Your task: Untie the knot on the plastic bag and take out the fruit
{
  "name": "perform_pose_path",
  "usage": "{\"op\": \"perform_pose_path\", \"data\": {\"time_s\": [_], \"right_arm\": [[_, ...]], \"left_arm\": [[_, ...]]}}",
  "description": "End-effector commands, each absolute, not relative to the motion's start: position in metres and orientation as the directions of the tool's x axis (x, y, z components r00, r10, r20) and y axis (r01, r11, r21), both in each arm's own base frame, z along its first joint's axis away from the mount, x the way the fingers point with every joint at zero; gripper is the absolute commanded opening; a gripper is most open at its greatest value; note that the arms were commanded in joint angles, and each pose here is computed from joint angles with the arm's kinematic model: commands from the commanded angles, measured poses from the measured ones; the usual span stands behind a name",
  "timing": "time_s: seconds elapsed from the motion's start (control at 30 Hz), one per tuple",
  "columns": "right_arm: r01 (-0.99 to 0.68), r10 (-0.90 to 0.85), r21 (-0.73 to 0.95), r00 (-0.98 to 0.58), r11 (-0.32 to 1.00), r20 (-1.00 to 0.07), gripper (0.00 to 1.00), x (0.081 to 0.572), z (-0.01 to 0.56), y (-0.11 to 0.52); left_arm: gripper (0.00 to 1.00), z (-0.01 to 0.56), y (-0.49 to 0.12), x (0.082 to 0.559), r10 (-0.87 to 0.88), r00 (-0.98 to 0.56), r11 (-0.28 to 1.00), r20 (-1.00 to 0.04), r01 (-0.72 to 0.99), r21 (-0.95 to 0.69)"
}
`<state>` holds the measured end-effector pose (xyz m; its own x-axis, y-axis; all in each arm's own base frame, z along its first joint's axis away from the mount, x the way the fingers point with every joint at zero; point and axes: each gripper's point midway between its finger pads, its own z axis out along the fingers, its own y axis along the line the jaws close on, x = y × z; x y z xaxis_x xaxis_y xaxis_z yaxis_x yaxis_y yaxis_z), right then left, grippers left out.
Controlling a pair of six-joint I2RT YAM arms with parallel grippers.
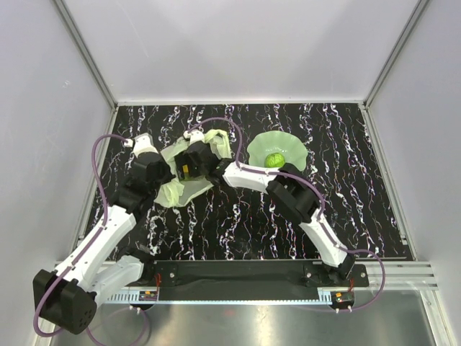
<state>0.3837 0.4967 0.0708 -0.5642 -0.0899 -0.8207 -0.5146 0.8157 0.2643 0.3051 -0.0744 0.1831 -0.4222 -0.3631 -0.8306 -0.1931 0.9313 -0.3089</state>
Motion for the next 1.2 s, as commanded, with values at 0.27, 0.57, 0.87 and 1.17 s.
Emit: {"op": "perform_pose_path", "data": {"time_s": [0.27, 0.57, 0.87, 1.17], "right_arm": [[-0.543, -0.029, 0.335, -0.554, 0.77, -0.832, 0.72, 0.415, 0.067, 0.517], [-0.631, 0.032, 0.426, -0.537, 0.649, -0.843, 0.11, 0.376, 0.133, 0.501], [-0.7, -0.03, 0.452, -0.559, 0.553, -0.829, 0.3, 0.314, 0.163, 0.464], [-0.662, -0.215, 0.355, -0.619, 0.661, -0.755, 0.36, 0.283, 0.124, 0.452]], "left_arm": [[0.0, 0.211, -0.068, 0.311, -0.387, -0.341, 0.921, -0.857, -0.189, -0.341], [0.0, 0.206, -0.06, 0.311, -0.384, -0.34, 0.92, -0.858, -0.216, -0.326], [0.0, 0.209, -0.054, 0.312, -0.386, -0.328, 0.918, -0.862, -0.227, -0.325], [0.03, 0.189, -0.049, 0.29, -0.333, -0.414, 0.939, -0.847, -0.225, -0.259]]}}
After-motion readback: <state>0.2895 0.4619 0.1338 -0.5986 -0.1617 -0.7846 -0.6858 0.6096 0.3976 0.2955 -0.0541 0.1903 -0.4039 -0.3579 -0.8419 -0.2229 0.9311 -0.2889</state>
